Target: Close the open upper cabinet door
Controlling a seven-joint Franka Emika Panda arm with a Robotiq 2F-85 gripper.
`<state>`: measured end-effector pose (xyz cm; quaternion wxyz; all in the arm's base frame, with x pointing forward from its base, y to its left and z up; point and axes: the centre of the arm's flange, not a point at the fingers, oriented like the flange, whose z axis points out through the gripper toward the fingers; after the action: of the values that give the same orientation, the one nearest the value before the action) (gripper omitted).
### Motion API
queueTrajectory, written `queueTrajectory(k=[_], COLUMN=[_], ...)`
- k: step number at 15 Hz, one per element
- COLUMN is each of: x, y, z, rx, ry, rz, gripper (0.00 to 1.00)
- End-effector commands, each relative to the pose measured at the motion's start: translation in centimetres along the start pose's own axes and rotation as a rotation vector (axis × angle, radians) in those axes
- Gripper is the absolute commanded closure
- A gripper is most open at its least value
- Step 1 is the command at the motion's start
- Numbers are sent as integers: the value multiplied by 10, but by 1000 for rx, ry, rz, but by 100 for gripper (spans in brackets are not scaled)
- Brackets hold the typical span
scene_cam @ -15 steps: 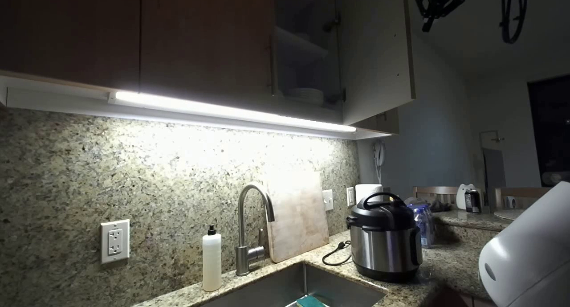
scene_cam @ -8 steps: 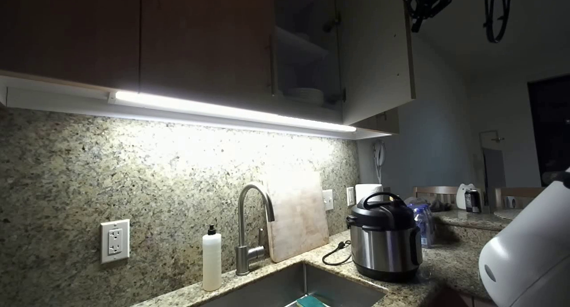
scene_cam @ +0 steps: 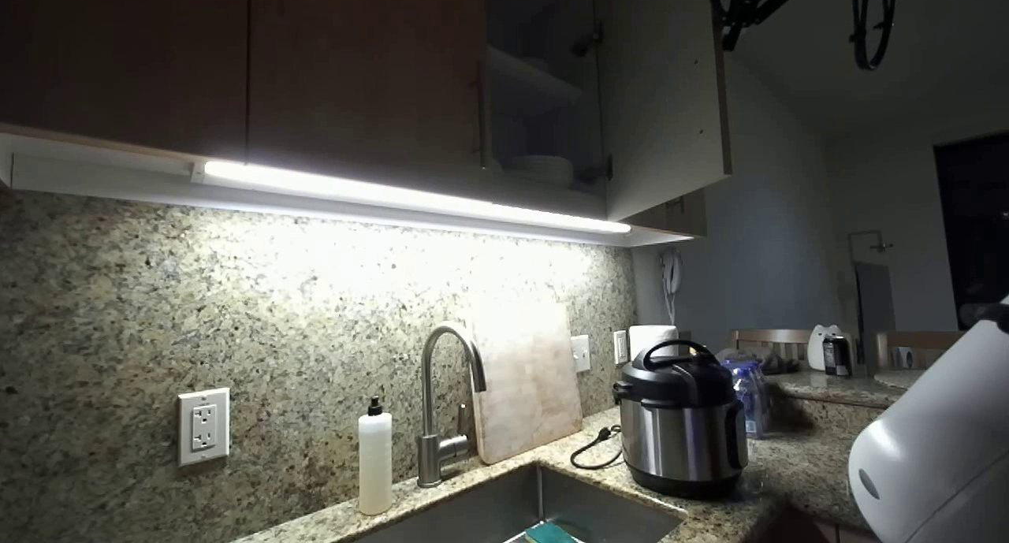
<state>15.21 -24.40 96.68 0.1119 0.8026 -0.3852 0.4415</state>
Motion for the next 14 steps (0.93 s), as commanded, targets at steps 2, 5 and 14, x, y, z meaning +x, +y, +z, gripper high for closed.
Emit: queueTrajectory(k=[2, 5, 14], x=[9, 7, 14], y=[-5, -9, -26], z=[-22, -33, -17], rx=[52, 75, 31], ry=[6, 6, 30], rz=[-34, -53, -18], gripper=[93, 94, 93])
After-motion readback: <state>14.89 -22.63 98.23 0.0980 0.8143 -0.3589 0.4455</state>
